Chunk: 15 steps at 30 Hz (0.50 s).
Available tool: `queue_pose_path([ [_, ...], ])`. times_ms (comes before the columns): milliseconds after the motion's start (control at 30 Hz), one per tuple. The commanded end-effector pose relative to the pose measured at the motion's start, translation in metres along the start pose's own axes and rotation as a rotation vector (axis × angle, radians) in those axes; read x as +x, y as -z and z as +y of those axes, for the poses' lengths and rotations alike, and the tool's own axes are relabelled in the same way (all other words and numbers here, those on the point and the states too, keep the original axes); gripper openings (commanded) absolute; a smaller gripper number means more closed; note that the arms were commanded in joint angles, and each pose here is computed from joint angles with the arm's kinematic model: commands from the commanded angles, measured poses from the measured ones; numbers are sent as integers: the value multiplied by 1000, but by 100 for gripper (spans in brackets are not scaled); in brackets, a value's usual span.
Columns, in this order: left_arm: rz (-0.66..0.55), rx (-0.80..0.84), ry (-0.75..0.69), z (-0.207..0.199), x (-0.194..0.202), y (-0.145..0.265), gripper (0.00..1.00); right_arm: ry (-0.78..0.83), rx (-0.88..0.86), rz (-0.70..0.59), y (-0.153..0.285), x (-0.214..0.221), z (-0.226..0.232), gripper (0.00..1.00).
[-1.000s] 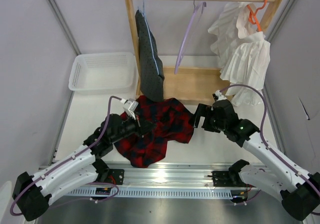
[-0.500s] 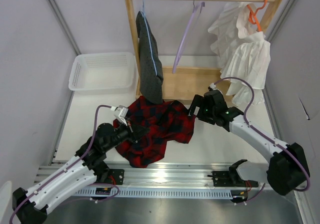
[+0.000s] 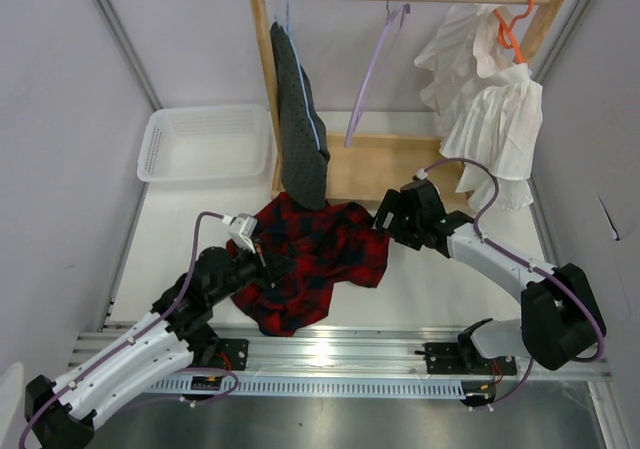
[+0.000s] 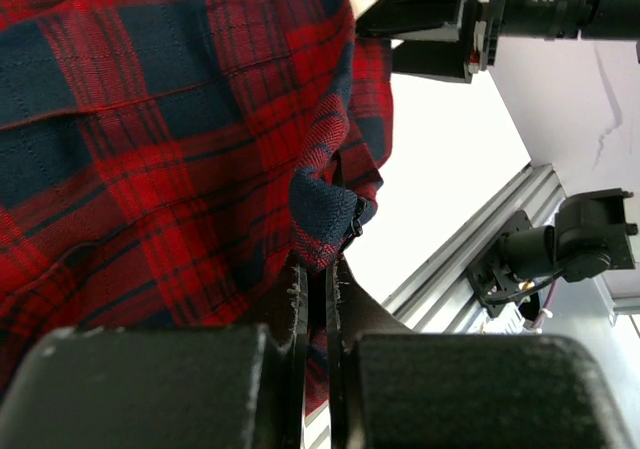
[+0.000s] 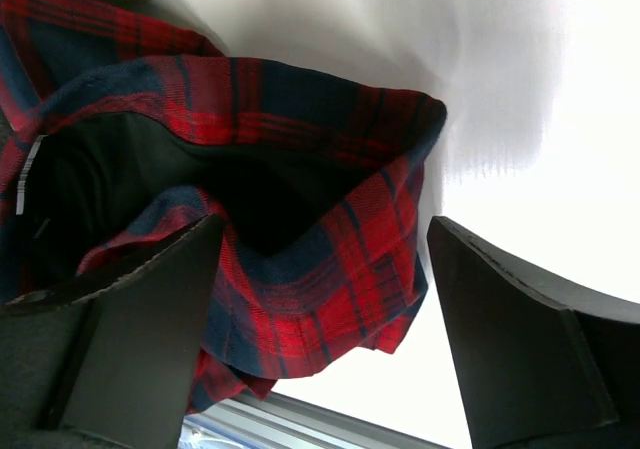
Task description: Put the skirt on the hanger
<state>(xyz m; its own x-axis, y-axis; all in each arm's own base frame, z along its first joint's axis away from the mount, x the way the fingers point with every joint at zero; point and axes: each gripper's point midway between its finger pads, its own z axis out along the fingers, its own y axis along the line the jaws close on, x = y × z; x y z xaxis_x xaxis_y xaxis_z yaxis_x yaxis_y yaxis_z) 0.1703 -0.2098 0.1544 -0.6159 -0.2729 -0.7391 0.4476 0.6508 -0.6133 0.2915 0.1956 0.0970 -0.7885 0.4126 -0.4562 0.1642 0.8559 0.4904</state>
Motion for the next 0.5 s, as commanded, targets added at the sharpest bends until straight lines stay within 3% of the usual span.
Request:
queue_pose_path([
  [0,-29,-17,10,-1,-8,2,0,-54,-4,-31,1,-5,-7,87],
  [200,-49,-35,7,1,-13,7,0,-67,-8,-15,-9,-2,-8,77],
  [267,-48,-41,5,1,-14,8,0,-68,-33,6,-10,2,-2,66],
  [367,-56,-51,8,1,-17,8,0,-75,-33,-3,-9,-1,-2,41],
  [400,-70,-49,7,-2,-23,8,0,-73,-42,-9,-8,-5,3,26],
  [467,-95,-95,-9,4,-32,6,0,-68,-46,-17,-4,-11,7,12],
])
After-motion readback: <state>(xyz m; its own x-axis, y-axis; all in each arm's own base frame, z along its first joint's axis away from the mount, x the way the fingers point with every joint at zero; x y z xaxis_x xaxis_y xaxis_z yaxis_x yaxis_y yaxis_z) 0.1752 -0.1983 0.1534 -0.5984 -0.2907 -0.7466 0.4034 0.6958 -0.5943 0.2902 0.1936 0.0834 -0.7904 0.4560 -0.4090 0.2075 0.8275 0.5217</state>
